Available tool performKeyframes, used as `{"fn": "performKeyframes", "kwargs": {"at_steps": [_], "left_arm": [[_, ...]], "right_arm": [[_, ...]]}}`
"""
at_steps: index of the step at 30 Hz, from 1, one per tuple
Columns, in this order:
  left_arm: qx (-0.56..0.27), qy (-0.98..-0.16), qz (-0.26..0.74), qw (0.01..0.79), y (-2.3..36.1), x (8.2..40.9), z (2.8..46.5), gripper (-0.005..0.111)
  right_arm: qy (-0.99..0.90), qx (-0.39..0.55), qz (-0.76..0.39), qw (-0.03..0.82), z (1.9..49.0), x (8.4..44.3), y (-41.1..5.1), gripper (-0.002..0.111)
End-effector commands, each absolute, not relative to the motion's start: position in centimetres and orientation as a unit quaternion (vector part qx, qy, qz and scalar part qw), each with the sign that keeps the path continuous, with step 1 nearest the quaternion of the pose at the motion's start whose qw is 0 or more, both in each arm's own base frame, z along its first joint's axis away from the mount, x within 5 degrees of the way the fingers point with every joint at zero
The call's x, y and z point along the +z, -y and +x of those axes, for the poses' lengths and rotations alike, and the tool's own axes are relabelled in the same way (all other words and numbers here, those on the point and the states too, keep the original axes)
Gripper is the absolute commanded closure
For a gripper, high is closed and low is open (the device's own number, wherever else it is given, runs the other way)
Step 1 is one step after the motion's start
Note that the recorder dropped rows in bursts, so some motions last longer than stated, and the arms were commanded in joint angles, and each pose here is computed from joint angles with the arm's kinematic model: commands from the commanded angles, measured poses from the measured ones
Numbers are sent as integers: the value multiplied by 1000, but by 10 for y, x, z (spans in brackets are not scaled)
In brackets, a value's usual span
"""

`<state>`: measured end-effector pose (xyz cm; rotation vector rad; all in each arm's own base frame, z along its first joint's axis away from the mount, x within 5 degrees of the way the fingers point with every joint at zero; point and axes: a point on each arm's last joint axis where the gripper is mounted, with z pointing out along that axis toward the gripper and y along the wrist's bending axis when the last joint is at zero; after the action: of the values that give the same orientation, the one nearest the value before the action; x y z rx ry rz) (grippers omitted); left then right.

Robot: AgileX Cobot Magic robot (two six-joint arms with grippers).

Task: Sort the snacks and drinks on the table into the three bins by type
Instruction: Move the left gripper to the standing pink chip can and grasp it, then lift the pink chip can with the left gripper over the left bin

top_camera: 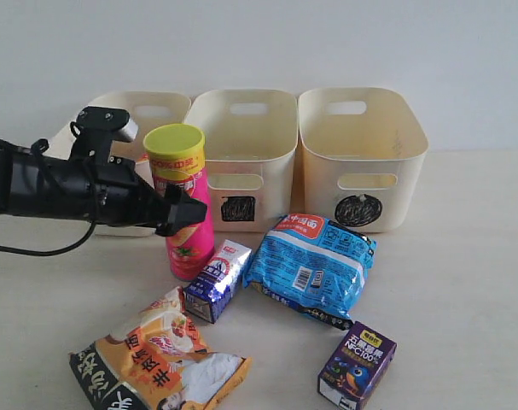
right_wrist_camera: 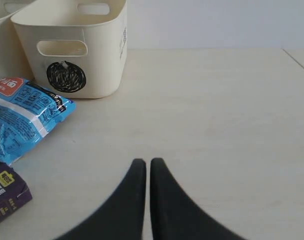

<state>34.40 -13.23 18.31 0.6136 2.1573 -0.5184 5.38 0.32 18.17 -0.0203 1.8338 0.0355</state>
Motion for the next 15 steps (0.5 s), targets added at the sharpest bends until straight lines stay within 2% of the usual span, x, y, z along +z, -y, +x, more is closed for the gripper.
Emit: {"fn": "performKeyframes", "kwargs": {"at_steps": [1,11,13,15], "left_arm": [[-206,-856,235,413,135,185,351,18],[-206,-854,235,417,139,181,367,20],[-206,-853,235,418,139,181,368,29],[-206,-852,235,419,140,182,368,48]], "right_arm": [[-791,13,-9,612,54,183,-3,107],[-791,13,-9,612,54,183,-3,107],[-791,13,-9,612,54,183,-3,107],[-791,13,-9,612,54,183,-3,107]]}}
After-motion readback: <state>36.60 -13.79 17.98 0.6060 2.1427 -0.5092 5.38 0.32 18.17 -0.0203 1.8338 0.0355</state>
